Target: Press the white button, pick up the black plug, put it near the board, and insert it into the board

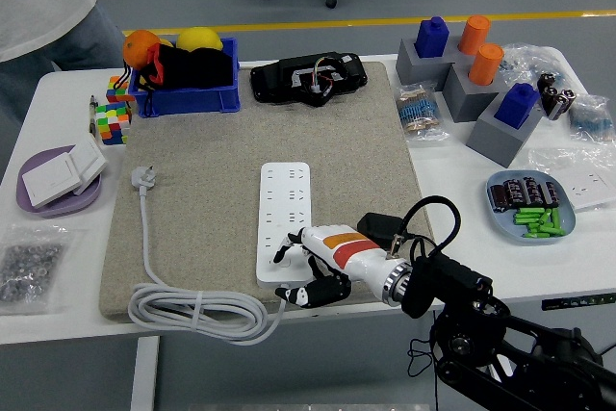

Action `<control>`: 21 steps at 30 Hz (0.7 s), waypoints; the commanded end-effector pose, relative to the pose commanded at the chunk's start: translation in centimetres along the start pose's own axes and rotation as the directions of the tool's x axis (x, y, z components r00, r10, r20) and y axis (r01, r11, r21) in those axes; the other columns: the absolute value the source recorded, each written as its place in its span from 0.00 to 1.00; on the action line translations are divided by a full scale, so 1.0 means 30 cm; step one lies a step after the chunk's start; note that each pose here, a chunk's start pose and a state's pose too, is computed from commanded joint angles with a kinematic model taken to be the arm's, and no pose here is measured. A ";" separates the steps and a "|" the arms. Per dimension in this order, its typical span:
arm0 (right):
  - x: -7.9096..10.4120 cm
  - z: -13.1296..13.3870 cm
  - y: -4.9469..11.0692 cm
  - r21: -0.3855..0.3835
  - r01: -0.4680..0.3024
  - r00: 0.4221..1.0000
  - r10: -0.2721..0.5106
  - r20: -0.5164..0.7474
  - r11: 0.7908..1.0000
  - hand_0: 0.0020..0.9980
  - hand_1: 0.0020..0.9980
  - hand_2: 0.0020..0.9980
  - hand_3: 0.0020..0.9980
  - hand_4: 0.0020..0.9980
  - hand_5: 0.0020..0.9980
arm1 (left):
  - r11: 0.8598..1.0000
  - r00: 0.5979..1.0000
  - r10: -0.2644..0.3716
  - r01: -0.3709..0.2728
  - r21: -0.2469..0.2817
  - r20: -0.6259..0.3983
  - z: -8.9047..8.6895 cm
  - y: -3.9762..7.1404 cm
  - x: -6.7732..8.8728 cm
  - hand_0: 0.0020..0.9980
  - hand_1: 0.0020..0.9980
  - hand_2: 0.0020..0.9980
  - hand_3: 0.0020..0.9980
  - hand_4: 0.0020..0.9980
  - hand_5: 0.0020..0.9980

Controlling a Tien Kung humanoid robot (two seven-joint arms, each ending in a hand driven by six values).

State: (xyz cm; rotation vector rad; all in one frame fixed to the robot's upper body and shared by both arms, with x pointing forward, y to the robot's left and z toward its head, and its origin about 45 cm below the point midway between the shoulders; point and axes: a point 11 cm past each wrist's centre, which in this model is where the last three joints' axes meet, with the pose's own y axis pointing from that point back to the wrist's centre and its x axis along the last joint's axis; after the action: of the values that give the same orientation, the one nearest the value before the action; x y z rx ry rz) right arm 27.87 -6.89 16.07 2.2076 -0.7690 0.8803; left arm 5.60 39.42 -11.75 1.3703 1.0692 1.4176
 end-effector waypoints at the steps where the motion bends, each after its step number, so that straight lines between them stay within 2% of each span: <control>1: -0.002 0.004 -0.003 -0.003 0.001 1.000 -0.001 -0.001 1.000 0.00 0.00 0.12 0.65 0.79 0.40 | 1.000 1.000 0.000 0.000 0.000 0.000 0.000 0.000 0.000 0.83 0.80 0.78 0.81 0.60 0.50; 21: -0.026 0.057 -0.034 -0.032 0.008 1.000 -0.008 -0.024 0.999 0.00 0.00 0.12 0.64 0.77 0.34 | 1.000 1.000 -0.001 0.001 -0.001 0.001 0.001 0.000 -0.001 0.83 0.80 0.78 0.81 0.60 0.50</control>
State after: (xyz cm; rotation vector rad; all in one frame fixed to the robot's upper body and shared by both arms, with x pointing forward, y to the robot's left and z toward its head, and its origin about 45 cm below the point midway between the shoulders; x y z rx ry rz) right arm 28.74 -7.25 14.16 2.1669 -0.7572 0.8831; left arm 5.62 39.40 -11.75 1.3701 1.0678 1.4164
